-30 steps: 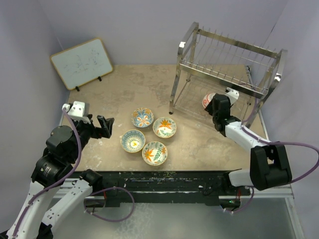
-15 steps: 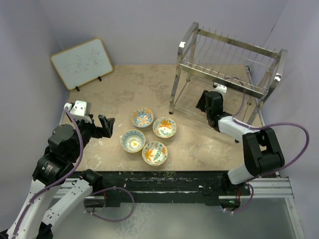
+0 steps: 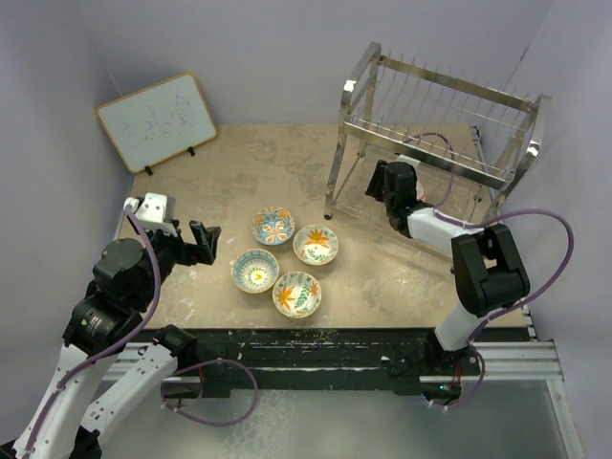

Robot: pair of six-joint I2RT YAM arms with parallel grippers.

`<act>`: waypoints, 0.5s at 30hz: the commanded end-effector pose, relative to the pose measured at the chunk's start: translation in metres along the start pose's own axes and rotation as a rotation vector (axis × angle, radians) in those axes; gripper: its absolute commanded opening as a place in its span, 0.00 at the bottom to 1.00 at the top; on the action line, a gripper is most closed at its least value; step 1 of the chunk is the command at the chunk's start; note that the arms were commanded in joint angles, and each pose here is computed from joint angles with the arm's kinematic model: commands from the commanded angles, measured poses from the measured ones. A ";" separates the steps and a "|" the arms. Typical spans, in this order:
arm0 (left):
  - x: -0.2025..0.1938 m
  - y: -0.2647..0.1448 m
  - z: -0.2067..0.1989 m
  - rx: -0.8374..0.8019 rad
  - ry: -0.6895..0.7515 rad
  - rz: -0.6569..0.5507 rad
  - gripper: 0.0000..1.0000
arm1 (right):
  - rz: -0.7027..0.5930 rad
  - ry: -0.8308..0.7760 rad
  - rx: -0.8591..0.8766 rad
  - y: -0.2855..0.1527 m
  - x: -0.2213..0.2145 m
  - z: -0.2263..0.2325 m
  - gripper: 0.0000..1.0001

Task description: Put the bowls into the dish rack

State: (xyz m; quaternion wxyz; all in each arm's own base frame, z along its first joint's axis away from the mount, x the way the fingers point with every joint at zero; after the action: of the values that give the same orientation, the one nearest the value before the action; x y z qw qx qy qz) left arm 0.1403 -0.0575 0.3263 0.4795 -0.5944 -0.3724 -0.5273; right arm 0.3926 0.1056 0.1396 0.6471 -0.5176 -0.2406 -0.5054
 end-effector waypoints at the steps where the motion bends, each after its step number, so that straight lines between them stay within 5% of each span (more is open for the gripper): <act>1: 0.006 0.003 0.001 0.017 -0.016 -0.036 0.99 | -0.063 0.005 -0.031 0.007 0.020 0.007 0.56; 15: 0.004 0.000 0.001 0.011 -0.031 -0.046 0.99 | -0.148 0.007 -0.291 -0.003 0.042 -0.023 0.58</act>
State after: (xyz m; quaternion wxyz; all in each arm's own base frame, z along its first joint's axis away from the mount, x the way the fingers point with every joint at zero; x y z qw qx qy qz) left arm 0.1402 -0.0575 0.3235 0.4807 -0.5956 -0.3711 -0.5258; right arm 0.3902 0.0815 0.1369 0.5712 -0.5853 -0.2007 -0.5394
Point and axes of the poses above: each gripper's point midway between its finger pads, its own y axis out along the fingers, its own z axis along the line the jaws close on, x = y × z, the point moved 7 cm from there along -y, back along the fingers, and after that the axes turned 9 degrees about y, right-handed, at the moved point
